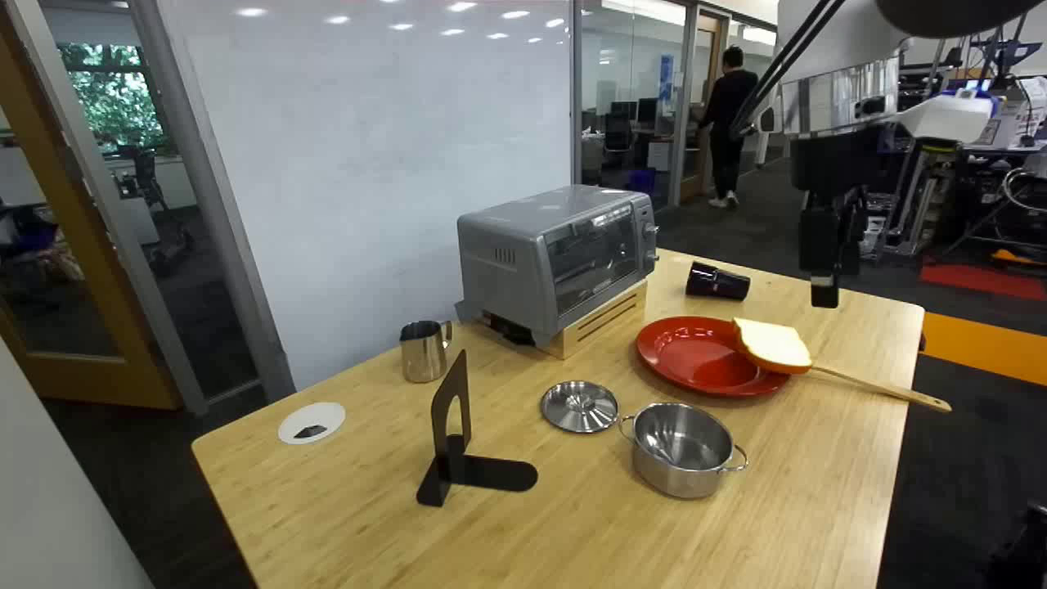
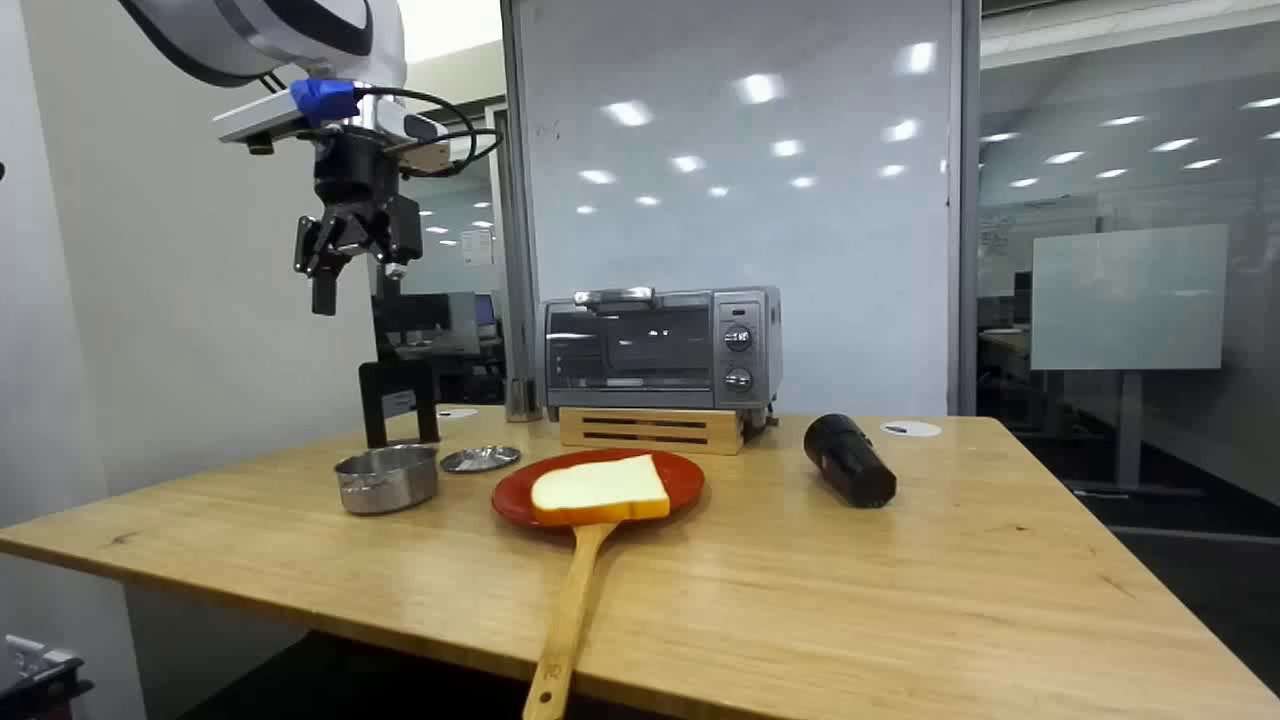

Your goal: Pull open the grill

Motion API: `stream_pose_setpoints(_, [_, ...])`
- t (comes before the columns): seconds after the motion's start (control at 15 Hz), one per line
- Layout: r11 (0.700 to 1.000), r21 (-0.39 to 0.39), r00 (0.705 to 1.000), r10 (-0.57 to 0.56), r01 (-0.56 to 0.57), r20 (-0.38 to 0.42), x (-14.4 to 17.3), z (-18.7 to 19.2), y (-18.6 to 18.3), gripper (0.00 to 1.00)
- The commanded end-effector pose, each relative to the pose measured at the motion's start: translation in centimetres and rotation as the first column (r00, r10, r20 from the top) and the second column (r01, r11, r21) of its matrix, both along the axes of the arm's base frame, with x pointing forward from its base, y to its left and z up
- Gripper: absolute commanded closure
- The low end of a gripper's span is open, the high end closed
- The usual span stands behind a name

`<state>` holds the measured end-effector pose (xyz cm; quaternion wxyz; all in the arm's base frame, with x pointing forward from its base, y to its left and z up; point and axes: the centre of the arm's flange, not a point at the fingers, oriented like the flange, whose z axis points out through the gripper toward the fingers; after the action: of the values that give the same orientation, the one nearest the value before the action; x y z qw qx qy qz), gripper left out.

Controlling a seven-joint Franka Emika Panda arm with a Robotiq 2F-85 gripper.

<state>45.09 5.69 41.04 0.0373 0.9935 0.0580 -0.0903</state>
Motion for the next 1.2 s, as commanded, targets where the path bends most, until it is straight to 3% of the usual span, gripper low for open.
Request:
stream_pose_setpoints(0.0, [1.0, 0.0, 1.0, 0.0, 0.0, 0.0, 0.0, 0.0, 0.0, 0.0])
stream_pose_setpoints(0.67, [1.0, 0.0, 1.0, 0.0, 0.0, 0.0, 0.0, 0.0, 0.0, 0.0])
stream_pose_setpoints(1.0, [0.999, -0.027, 0.999, 0.024, -0.023, 0.04, 0.31, 0.13, -0.15, 0.0])
stream_pose_setpoints(1.13, [0.995, -0.037, 0.994, 0.089, -0.087, 0.056, 0.71, 0.2, -0.22, 0.0])
